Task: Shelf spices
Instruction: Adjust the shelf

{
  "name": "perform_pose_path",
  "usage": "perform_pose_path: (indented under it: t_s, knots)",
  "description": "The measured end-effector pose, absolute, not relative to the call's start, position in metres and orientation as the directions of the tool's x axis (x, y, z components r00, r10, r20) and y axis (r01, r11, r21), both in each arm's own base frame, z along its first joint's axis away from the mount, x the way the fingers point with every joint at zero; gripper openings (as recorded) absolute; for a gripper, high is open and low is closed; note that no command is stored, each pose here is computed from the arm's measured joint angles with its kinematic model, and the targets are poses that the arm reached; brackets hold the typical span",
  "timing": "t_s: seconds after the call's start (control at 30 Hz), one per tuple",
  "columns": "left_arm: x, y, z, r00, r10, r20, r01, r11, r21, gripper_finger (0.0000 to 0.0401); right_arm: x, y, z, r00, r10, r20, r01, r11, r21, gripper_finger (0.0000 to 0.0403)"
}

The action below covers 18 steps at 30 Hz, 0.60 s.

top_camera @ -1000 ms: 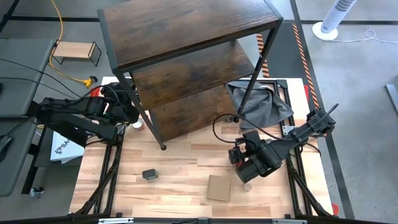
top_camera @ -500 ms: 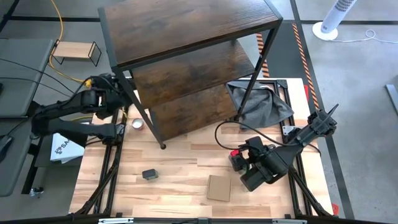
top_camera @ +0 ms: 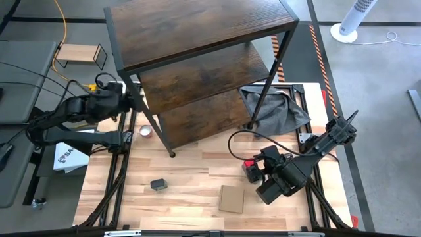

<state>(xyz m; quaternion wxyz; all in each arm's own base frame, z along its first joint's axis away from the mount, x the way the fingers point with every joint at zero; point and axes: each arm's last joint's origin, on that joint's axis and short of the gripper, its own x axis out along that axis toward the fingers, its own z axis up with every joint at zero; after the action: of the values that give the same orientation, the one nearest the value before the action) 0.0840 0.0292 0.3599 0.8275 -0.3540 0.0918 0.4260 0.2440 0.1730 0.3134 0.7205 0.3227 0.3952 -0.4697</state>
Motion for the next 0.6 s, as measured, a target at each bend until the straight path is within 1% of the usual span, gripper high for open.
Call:
perform_pose_path:
  t_s: [0.17, 0.23, 0.3, 0.33, 0.37, 0.43, 0.6]
  knots:
    - [0.077, 0.023, 0.365, 0.752, 0.498, -0.432, -0.648, 0.440, -0.622, 0.0000, 0.244, 0.173, 0.313, 0.246, -0.423, -0.872, 0.923, 0.377, 0.078, 0.0327]
    - [0.077, 0.020, 0.362, 0.798, 0.410, -0.442, -0.599, 0.457, -0.658, 0.0000, 0.244, 0.172, 0.313, 0.247, -0.425, -0.871, 0.921, 0.383, 0.074, 0.0327]
    - [0.079, 0.018, 0.355, 0.828, 0.322, -0.460, -0.561, 0.459, -0.689, 0.0000, 0.245, 0.172, 0.314, 0.256, -0.436, -0.863, 0.920, 0.385, 0.078, 0.0327]
    - [0.082, 0.018, 0.351, 0.830, 0.303, -0.468, -0.557, 0.456, -0.694, 0.0000, 0.245, 0.172, 0.314, 0.257, -0.437, -0.862, 0.919, 0.385, 0.079, 0.0327]
    - [0.085, 0.018, 0.347, 0.831, 0.304, -0.465, -0.556, 0.447, -0.701, 0.0000, 0.245, 0.172, 0.314, 0.257, -0.438, -0.861, 0.919, 0.385, 0.079, 0.0327]
    - [0.094, 0.021, 0.338, 0.830, 0.352, -0.433, -0.554, 0.430, -0.713, 0.0000, 0.245, 0.172, 0.314, 0.257, -0.437, -0.862, 0.919, 0.385, 0.079, 0.0327]
    - [0.116, 0.028, 0.317, 0.830, 0.465, -0.307, -0.507, 0.398, -0.765, 0.0000, 0.245, 0.172, 0.314, 0.255, -0.435, -0.863, 0.920, 0.385, 0.078, 0.0327]
